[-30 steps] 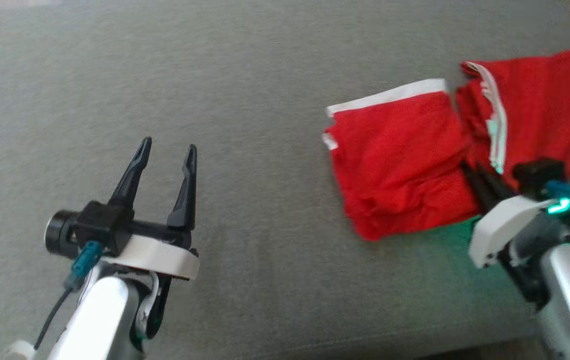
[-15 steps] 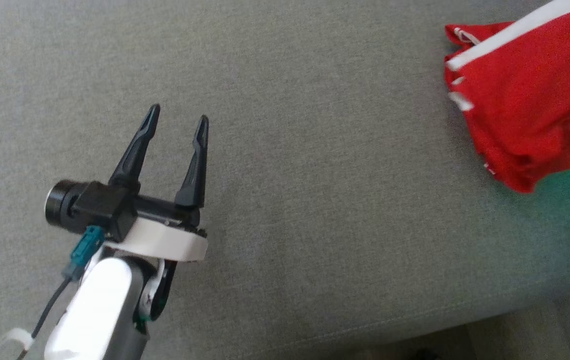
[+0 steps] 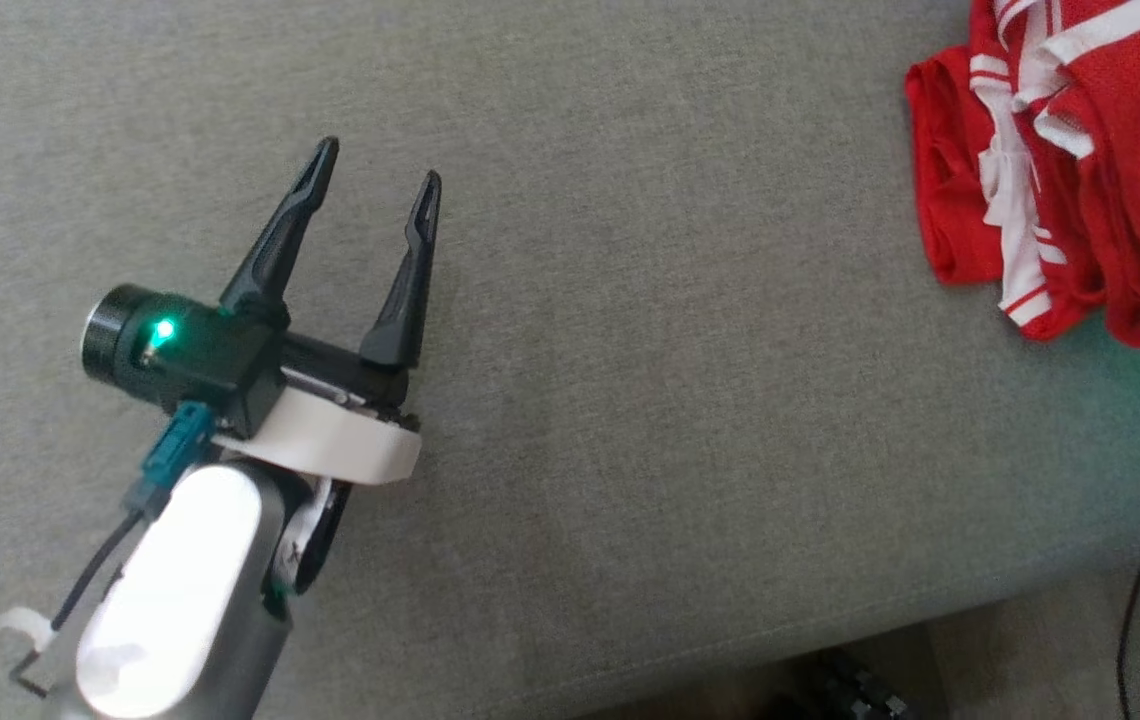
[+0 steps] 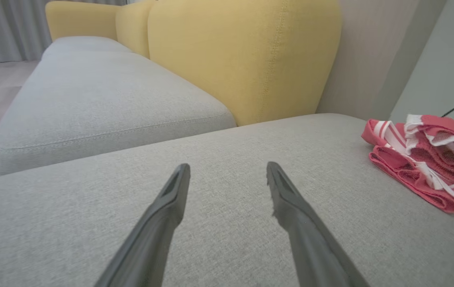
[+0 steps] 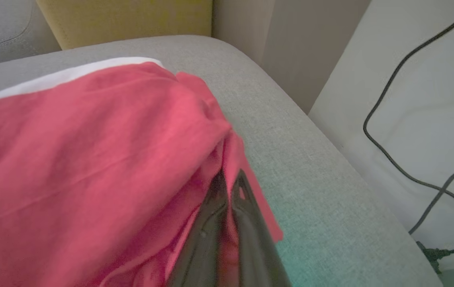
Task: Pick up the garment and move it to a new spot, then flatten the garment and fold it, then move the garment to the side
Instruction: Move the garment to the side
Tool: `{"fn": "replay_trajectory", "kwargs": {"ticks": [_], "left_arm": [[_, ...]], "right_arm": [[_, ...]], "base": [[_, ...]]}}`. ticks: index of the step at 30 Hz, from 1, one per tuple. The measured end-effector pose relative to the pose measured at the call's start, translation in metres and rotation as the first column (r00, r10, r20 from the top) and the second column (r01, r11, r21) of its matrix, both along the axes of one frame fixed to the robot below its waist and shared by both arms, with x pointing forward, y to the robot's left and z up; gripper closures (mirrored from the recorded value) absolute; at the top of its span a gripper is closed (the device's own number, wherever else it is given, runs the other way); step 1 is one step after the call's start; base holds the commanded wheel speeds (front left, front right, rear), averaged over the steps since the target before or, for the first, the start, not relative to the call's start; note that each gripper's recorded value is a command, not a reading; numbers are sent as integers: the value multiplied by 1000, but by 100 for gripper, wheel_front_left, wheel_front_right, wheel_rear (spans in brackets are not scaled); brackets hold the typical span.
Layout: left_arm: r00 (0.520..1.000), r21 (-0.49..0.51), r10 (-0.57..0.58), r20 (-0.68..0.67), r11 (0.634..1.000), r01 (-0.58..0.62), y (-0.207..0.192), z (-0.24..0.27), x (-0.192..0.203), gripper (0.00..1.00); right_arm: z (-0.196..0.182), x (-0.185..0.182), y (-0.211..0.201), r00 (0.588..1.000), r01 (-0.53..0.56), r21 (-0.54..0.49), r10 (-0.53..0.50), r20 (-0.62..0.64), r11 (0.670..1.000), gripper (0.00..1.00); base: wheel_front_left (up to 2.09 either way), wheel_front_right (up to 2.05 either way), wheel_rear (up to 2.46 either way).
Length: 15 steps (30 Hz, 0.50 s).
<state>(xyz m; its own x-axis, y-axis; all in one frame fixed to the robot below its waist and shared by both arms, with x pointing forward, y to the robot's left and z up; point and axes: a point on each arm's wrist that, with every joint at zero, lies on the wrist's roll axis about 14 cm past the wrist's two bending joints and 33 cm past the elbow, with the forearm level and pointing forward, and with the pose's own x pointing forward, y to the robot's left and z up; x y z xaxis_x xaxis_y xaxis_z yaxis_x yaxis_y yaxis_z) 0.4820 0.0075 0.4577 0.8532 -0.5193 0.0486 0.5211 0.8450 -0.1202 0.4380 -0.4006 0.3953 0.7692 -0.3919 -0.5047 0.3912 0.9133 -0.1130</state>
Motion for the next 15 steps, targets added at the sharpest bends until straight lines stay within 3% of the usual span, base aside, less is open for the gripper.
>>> {"fn": "replay_trajectory", "kwargs": {"ticks": [1, 6, 15], "left_arm": [[1000, -1, -6, -1, 1000, 6, -2, -1, 1, 0], [1000, -3, -30, 2, 1000, 30, -10, 0, 1, 0], [1000, -7, -2, 8, 1000, 2, -6, 20, -17, 0]], "right_arm": [[-1, 0, -1, 1000, 7, 4, -7, 3, 1000, 0], [3, -4, 0, 999, 25, 10, -25, 45, 1000, 0], [69, -12, 30, 952, -47, -87, 71, 298, 995, 0]], "base": [[0, 0, 0], [0, 0, 0], [0, 0, 0]]}}
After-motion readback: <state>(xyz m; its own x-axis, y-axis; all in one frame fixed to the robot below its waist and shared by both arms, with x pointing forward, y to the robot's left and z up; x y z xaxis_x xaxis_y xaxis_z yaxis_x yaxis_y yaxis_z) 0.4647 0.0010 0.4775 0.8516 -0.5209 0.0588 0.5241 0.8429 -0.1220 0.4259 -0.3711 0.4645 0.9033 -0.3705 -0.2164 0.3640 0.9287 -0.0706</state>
